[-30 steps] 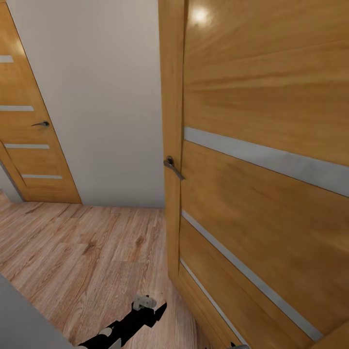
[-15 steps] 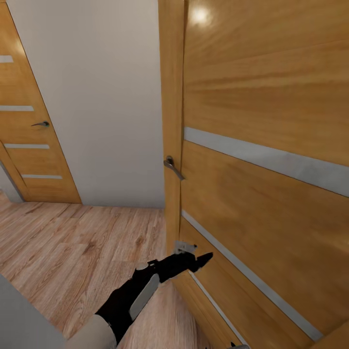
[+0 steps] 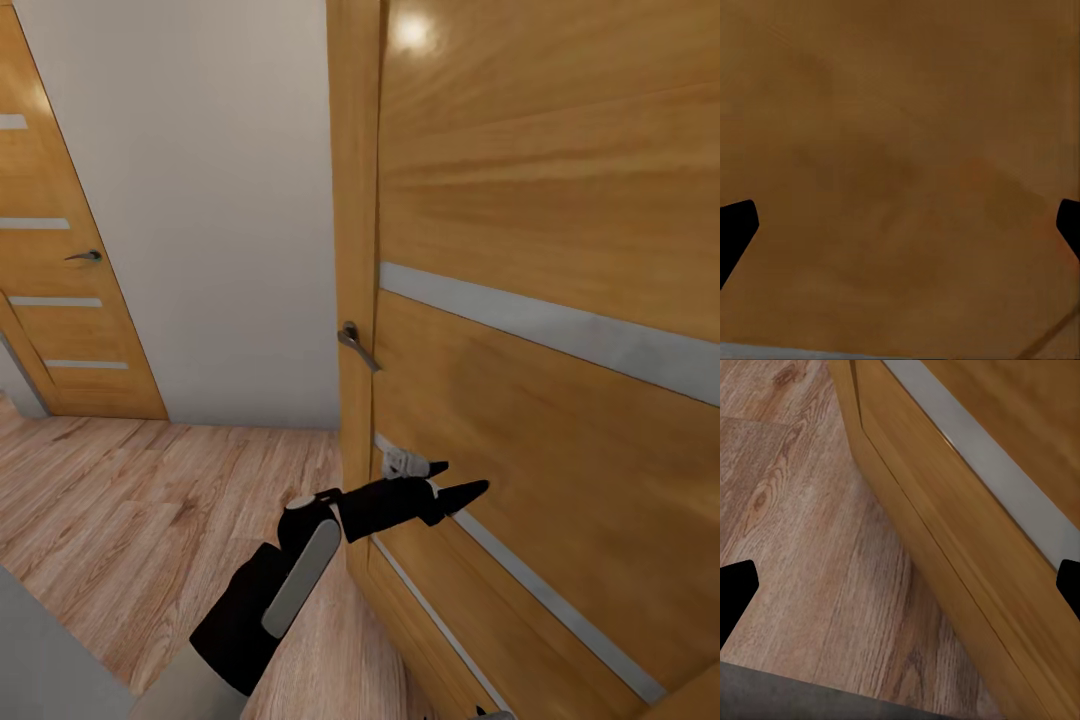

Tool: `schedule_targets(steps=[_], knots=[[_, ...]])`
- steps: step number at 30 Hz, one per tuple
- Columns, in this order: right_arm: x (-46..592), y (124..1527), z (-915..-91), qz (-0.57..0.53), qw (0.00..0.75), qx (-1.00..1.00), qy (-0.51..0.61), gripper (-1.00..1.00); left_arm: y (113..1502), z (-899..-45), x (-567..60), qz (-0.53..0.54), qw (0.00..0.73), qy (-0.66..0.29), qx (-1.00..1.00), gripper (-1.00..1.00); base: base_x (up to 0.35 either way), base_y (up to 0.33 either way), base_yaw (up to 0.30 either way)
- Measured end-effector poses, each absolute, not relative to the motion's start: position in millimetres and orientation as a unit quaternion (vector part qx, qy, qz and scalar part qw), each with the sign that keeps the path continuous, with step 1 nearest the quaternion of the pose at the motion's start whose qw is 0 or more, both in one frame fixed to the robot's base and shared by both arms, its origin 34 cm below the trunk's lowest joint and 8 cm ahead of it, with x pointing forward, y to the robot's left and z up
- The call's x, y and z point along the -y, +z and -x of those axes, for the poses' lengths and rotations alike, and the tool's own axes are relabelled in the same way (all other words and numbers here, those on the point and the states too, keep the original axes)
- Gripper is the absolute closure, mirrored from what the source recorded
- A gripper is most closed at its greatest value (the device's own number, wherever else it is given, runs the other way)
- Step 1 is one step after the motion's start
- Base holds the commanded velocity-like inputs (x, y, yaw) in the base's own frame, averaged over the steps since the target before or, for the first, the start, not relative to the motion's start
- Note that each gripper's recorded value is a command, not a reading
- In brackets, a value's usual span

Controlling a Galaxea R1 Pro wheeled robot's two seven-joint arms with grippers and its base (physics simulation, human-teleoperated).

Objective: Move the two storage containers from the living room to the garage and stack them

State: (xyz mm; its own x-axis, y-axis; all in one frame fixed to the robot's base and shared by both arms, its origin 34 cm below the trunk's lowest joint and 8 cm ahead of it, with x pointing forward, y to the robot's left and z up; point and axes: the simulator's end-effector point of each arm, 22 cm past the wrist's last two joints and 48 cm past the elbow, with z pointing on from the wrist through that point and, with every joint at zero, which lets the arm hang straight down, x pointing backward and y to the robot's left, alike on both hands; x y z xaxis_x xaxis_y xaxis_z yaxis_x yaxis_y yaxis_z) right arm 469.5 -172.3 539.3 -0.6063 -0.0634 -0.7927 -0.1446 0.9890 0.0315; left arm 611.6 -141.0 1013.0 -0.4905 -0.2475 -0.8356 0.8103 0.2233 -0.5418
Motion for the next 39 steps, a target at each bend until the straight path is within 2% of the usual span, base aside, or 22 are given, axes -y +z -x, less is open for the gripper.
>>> schedule_targets(steps=[10,17,27,29,31,39], knots=[[172.3,539.4,-469.5,0.058,0.44,-0.895,0.046,-1.0,1027.5,-607.1,141.1,-0.195,0.439,-0.62,-0.621,-1.0,0.0,0.0,-0.064],[172.3,539.4,-469.5,0.058,0.44,-0.895,0.046,-1.0,1023.1,-608.5,141.0,-0.191,0.434,-0.621,-0.624,-1.0,0.0,0.0,-0.165],[172.3,539.4,-469.5,0.058,0.44,-0.895,0.046,-1.0,973.1,-618.3,140.7,-0.168,0.401,-0.607,-0.665,-1.0,0.0,0.0,-0.026],[172.3,539.4,-469.5,0.058,0.44,-0.895,0.046,-1.0,948.6,-627.2,135.4,-0.151,0.387,-0.598,-0.686,-1.0,0.0,0.0,-0.003],[172.3,539.4,-469.6,0.058,0.44,-0.895,0.046,-1.0,929.1,-675.7,110.0,-0.111,0.386,-0.572,-0.715,-1.0,0.0,0.0,-0.001],[172.2,539.4,-469.5,0.058,0.44,-0.895,0.046,-1.0,948.7,-717.3,97.6,-0.11,0.403,-0.555,-0.719,-1.0,0.0,0.0,0.0]])
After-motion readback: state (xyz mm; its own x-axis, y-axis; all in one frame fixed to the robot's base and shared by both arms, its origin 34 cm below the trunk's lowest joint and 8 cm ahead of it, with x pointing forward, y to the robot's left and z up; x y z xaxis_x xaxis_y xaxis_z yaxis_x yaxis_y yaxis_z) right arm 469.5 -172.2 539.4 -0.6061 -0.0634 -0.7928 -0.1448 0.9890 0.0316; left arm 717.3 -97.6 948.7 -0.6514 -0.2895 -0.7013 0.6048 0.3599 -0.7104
